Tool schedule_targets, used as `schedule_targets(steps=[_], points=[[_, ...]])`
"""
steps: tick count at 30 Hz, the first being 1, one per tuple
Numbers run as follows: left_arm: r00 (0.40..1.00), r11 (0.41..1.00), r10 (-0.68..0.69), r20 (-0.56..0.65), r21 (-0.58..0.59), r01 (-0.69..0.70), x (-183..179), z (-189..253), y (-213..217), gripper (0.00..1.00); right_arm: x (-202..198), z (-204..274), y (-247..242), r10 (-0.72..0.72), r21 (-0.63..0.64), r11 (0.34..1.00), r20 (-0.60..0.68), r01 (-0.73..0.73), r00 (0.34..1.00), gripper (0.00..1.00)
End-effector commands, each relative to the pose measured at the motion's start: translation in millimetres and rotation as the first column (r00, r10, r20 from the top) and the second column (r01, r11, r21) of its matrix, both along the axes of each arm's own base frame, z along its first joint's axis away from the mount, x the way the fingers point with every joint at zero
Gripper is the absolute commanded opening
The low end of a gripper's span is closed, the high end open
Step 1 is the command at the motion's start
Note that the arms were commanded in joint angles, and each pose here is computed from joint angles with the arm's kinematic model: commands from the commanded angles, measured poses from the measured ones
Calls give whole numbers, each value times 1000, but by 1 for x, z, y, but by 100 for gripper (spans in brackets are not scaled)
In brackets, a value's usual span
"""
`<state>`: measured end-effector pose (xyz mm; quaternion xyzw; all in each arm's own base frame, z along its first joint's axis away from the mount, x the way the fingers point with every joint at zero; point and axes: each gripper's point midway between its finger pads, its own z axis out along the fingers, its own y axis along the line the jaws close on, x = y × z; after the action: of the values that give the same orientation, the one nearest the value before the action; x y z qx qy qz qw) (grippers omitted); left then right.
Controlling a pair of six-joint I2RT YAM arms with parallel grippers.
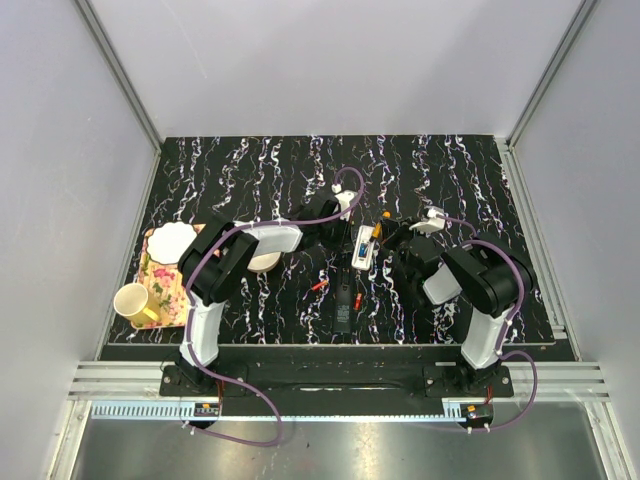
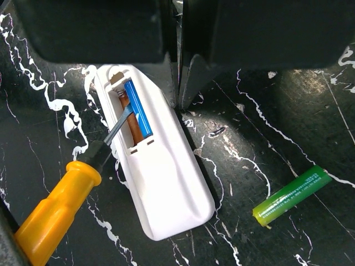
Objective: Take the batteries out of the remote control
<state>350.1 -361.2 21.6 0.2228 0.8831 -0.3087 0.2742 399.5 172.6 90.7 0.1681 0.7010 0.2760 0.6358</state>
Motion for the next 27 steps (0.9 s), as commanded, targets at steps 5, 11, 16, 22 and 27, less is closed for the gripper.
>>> schedule_targets(steps=[5, 11, 16, 22, 27], points=[[997, 998, -60, -46, -22, 59, -24, 0, -12, 0, 11, 66, -7, -49, 12, 999, 227, 48, 973, 0], [997, 998, -60, -47, -21, 59, -24, 0, -12, 0, 16, 61, -7, -55, -12, 998, 222, 59, 974, 0], [997, 998, -64, -44, -25, 62, -23, 2, -13, 0, 18, 56, -5, -48, -18, 998, 215, 53, 975, 0], [997, 998, -57, -47, -41, 55, -22, 7, -16, 0, 15, 43, -8, -68, 14, 998, 174, 66, 982, 0], [997, 996, -65, -48, -64, 62, -26, 11, -20, 0, 13, 42, -7, -63, 49, 997, 163, 56, 985, 0]])
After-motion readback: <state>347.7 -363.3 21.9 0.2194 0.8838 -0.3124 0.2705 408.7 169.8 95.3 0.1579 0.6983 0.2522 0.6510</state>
